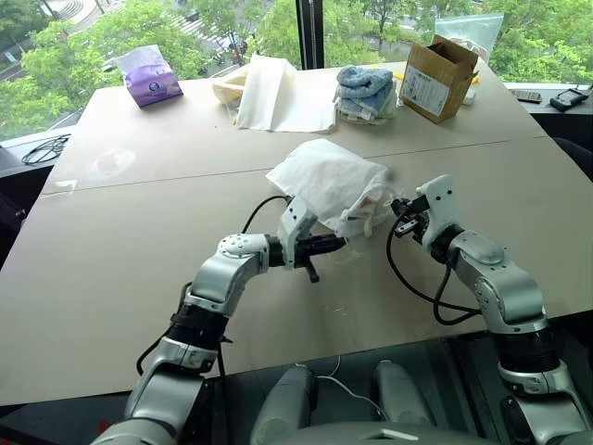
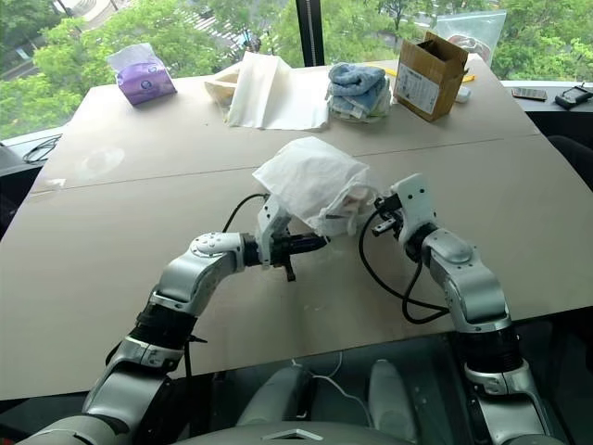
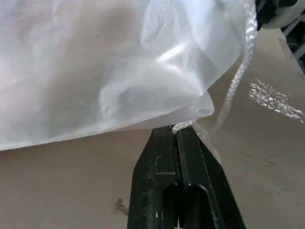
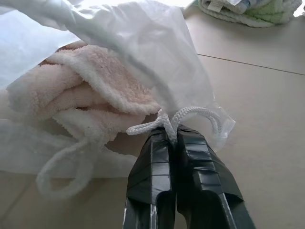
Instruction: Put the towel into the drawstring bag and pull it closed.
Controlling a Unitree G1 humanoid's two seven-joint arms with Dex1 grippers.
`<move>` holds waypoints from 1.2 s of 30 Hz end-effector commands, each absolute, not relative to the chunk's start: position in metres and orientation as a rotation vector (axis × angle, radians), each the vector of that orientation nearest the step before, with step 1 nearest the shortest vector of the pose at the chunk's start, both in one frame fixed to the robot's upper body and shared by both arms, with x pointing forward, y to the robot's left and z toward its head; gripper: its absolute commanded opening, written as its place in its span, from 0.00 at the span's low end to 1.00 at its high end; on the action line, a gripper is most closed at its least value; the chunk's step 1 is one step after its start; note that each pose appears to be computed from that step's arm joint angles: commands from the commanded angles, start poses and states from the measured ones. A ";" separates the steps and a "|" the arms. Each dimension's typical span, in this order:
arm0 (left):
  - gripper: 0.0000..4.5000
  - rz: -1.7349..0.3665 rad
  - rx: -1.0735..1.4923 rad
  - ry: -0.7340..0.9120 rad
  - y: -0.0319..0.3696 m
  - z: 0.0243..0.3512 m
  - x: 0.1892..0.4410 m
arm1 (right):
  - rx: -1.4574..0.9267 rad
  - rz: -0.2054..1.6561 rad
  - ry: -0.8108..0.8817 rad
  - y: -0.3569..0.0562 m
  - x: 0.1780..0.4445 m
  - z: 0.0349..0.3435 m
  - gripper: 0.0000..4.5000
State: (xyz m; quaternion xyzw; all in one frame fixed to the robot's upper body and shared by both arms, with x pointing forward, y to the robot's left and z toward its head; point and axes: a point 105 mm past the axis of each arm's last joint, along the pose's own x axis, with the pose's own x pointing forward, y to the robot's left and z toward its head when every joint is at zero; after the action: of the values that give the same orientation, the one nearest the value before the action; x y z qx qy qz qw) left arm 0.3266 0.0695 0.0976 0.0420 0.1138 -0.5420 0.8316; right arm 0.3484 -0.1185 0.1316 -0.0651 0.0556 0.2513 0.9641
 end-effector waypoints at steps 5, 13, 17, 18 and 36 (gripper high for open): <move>0.02 -0.769 0.209 0.015 0.088 0.115 0.342 | -0.169 0.213 0.022 -0.175 0.363 0.150 0.00; 0.02 0.128 0.443 -0.119 0.205 0.147 0.366 | -0.037 -0.241 -0.038 -0.256 0.373 0.168 0.00; 0.02 0.343 0.466 -0.201 0.246 0.175 0.367 | -0.012 -0.415 -0.054 -0.289 0.368 0.172 0.00; 0.02 0.390 0.475 -0.214 0.257 0.180 0.366 | -0.007 -0.446 -0.059 -0.295 0.366 0.173 0.00; 0.02 0.763 0.376 -0.120 0.336 0.177 0.359 | 0.215 -0.640 -0.103 -0.330 0.349 0.177 0.00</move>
State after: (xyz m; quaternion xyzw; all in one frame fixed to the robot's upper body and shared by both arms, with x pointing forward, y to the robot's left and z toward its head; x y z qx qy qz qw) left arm 0.3776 0.2940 0.1668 0.1963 -0.0549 0.3023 0.9311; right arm 0.3705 -0.2813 0.1567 0.1036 -0.0113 -0.2495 0.9627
